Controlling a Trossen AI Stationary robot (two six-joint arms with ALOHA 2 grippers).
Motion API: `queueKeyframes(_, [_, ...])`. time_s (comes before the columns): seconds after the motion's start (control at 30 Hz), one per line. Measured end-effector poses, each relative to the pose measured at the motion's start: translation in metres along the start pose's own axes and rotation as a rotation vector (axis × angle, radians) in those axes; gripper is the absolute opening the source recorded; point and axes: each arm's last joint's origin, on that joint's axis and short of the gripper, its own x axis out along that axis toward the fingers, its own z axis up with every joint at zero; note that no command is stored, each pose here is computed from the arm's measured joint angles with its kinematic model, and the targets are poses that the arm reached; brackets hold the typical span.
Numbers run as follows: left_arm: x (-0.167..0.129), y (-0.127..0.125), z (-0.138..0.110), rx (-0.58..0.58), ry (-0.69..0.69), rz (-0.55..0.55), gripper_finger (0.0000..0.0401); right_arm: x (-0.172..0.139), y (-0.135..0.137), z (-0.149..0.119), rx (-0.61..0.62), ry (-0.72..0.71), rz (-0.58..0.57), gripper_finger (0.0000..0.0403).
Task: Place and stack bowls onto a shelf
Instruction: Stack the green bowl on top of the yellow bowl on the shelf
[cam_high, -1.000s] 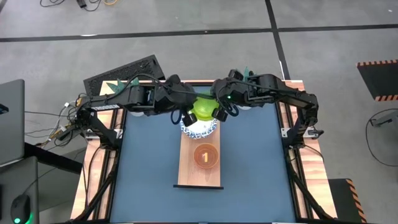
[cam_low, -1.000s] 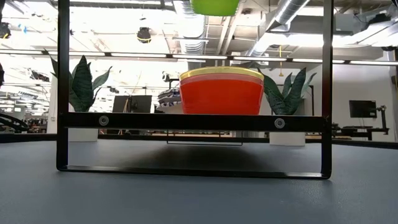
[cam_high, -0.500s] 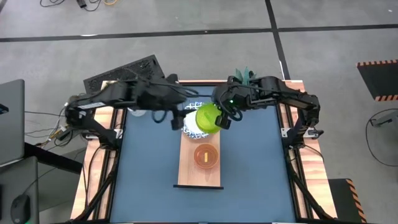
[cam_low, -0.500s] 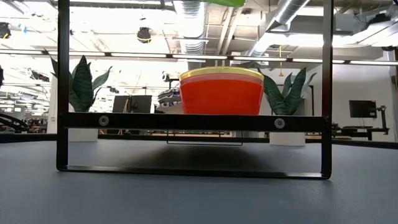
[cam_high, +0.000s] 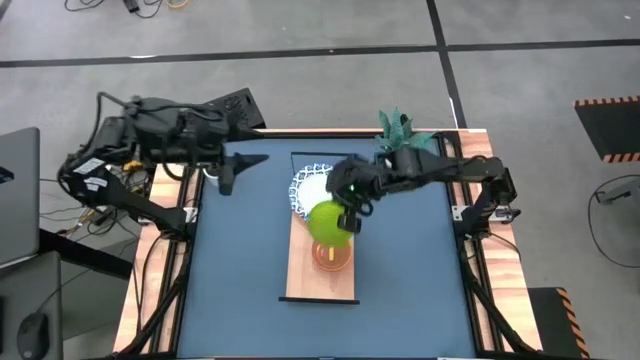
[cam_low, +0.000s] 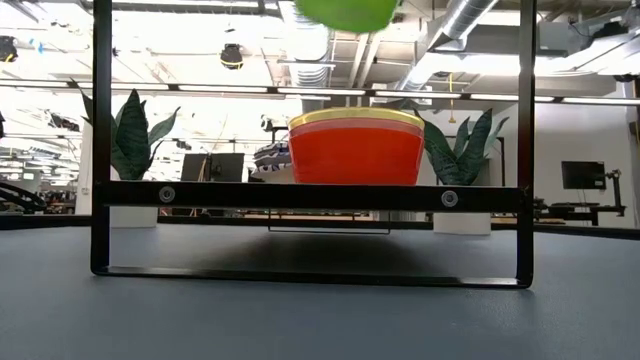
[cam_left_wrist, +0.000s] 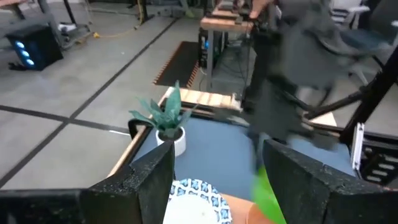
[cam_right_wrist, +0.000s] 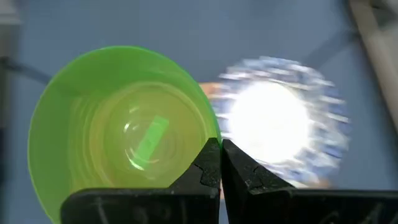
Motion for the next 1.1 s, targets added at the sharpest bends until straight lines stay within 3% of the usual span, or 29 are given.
queueKeyframes(0.17, [-0.012,0.004,-0.001,-0.003,-0.002,0.019,0.0228,0.017,0.01,-0.024,-0.01,0.011,0.093,0.0021])
queueKeyframes(0.4, [-0.009,0.004,-0.004,0.008,0.033,0.046,0.0228,0.042,0.007,-0.051,0.102,-0.074,0.131,0.0021])
queueKeyframes(0.6, [-0.009,0.005,-0.006,0.013,0.049,0.074,0.0228,0.071,0.004,-0.076,0.173,-0.044,0.152,0.0021])
queueKeyframes(0.8, [-0.009,0.006,-0.006,0.014,0.043,0.134,0.0228,0.088,0.003,-0.083,0.192,-0.042,0.189,0.0021])
queueKeyframes(1.1, [-0.009,0.007,-0.006,0.005,0.043,0.137,0.0228,0.099,-0.007,-0.094,0.196,0.002,0.171,0.0021])
